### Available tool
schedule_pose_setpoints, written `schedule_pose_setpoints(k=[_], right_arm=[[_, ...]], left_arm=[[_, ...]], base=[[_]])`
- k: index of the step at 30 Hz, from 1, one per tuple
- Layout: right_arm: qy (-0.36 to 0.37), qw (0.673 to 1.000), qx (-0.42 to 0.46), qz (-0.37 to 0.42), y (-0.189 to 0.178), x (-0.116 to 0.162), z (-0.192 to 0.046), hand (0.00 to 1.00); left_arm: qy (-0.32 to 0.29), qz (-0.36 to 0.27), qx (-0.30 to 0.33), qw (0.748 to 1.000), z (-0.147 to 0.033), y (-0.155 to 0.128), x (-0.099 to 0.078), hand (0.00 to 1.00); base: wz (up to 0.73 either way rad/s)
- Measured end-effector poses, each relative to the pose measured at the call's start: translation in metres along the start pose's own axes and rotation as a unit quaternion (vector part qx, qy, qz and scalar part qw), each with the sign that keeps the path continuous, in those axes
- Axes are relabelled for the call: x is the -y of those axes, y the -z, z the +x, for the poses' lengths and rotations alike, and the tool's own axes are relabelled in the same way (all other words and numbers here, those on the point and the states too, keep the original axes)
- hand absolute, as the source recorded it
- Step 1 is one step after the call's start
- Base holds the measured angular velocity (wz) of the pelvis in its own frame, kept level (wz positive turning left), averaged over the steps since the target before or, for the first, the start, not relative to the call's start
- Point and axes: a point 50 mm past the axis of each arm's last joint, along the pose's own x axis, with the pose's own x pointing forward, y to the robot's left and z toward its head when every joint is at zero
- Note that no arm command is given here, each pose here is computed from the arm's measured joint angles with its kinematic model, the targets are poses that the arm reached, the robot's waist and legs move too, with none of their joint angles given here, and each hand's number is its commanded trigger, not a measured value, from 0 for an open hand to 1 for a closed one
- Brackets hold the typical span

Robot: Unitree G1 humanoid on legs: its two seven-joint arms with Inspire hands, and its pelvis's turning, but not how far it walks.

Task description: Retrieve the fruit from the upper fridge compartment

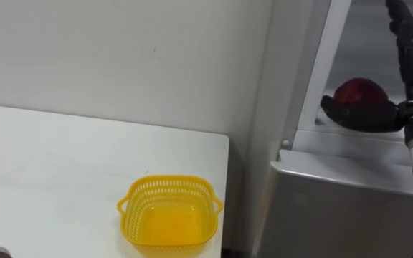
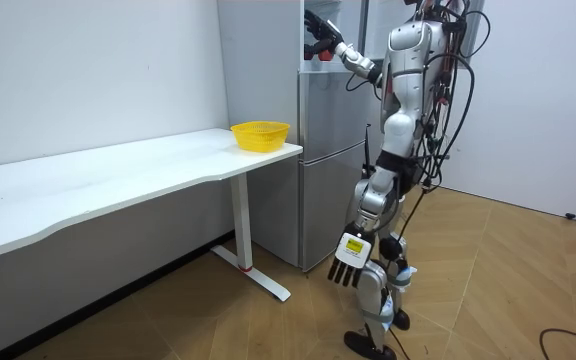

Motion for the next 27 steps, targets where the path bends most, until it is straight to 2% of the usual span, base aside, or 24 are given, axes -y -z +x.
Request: schedule_pose_setpoints(k=[7,21,27], right_arm=[[-0.019,0.998,-0.053,-0.021,0.024,0.000,0.000,0.00],[-0.029,0.997,-0.073,-0.016,0.027,0.000,0.001,0.00],[-0.033,0.994,-0.107,0.001,0.037,0.005,0.008,0.00]], left_arm=[[0.002,0.030,-0.012,0.999,-0.001,0.002,-0.003,0.00],[0.004,0.044,-0.038,0.998,-0.002,0.010,-0.005,0.00],[0.001,0.048,-0.045,0.998,-0.002,0.009,-0.005,0.00]], base=[[0.00],[0.00],[0.04]])
